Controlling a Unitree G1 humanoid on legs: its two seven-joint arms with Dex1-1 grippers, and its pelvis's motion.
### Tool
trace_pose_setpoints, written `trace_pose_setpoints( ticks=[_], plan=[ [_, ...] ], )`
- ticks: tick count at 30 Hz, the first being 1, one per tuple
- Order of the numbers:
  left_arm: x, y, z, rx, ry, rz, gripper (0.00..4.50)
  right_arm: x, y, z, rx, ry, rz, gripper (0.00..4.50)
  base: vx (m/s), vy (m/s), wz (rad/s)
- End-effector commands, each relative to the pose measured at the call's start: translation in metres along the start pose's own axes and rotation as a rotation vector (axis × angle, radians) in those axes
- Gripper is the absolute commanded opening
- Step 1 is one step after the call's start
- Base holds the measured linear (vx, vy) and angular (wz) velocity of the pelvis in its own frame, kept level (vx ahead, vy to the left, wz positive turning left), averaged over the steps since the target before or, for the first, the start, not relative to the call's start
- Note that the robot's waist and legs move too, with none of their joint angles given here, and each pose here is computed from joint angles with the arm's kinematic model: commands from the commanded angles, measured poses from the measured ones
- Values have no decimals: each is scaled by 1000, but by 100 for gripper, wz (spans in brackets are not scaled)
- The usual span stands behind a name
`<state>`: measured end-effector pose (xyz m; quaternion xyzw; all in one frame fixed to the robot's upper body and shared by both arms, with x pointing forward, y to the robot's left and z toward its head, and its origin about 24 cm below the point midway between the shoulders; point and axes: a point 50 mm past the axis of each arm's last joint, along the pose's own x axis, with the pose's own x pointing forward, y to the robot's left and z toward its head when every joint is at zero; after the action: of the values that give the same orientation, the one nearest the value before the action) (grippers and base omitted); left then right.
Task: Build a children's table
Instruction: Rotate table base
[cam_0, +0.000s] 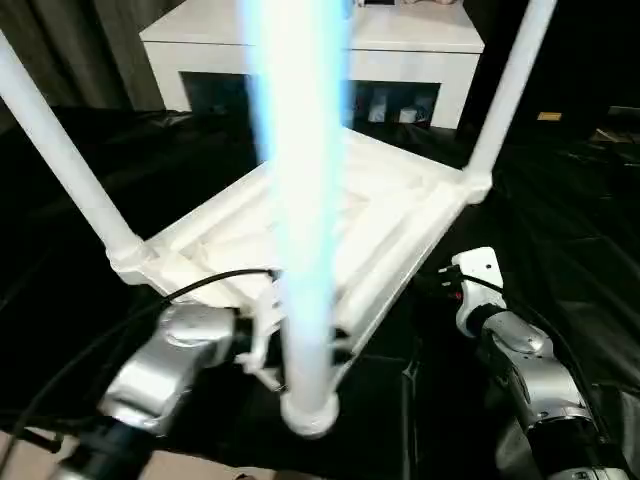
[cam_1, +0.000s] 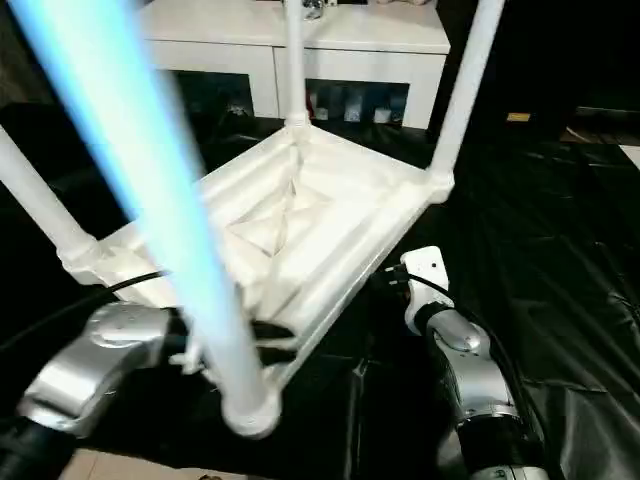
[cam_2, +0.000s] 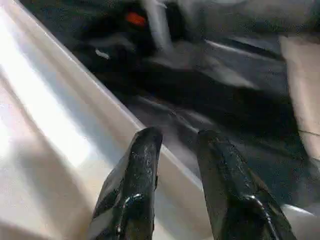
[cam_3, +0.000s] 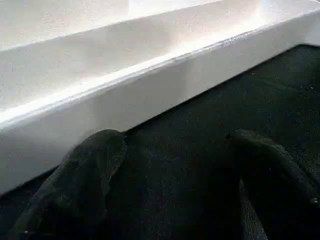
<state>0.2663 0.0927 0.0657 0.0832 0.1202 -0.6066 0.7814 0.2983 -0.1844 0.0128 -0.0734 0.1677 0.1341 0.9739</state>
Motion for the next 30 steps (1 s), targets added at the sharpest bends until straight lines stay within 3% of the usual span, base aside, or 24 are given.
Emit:
trace_pose_setpoints(
  ticks=[1, 6, 9, 13, 17, 21, 23, 28, 29, 30],
  plan=[
    [8, 8, 8, 50, -14, 68, 147, 6, 14, 16, -18, -64, 57, 396, 0, 0, 0],
    [26, 24, 21, 57, -72, 178, 147, 14, 20, 25, -14, -90, 53, 396, 0, 0, 0],
    [37, 27, 26, 70, -89, 208, 147, 21, 30, 35, -7, -112, 76, 396, 0, 0, 0],
    [38, 28, 29, 72, -122, 213, 147, 23, 32, 39, -12, -125, 71, 396, 0, 0, 0],
    [20, 41, 26, 81, -141, 285, 147, 22, 26, 40, -13, -132, 56, 396, 0, 0, 0],
    [-13, 55, 14, 91, -112, 313, 147, 20, 14, 39, -16, -131, 23, 396, 0, 0, 0],
    [-42, 64, 5, 89, -33, 315, 182, 15, 7, 38, -15, -132, 4, 396, 0, 0, 0],
    [-70, 72, 0, 121, 54, 333, 227, 11, 3, 34, -16, -125, -12, 396, 0, 0, 0],
    [-90, 74, 0, 112, 101, 319, 227, 9, 2, 31, -15, -116, -18, 396, 0, 0, 0],
    [-91, 74, -1, 111, 103, 316, 236, 9, 2, 30, -15, -115, -18, 396, 0, 0, 0]
  ],
)
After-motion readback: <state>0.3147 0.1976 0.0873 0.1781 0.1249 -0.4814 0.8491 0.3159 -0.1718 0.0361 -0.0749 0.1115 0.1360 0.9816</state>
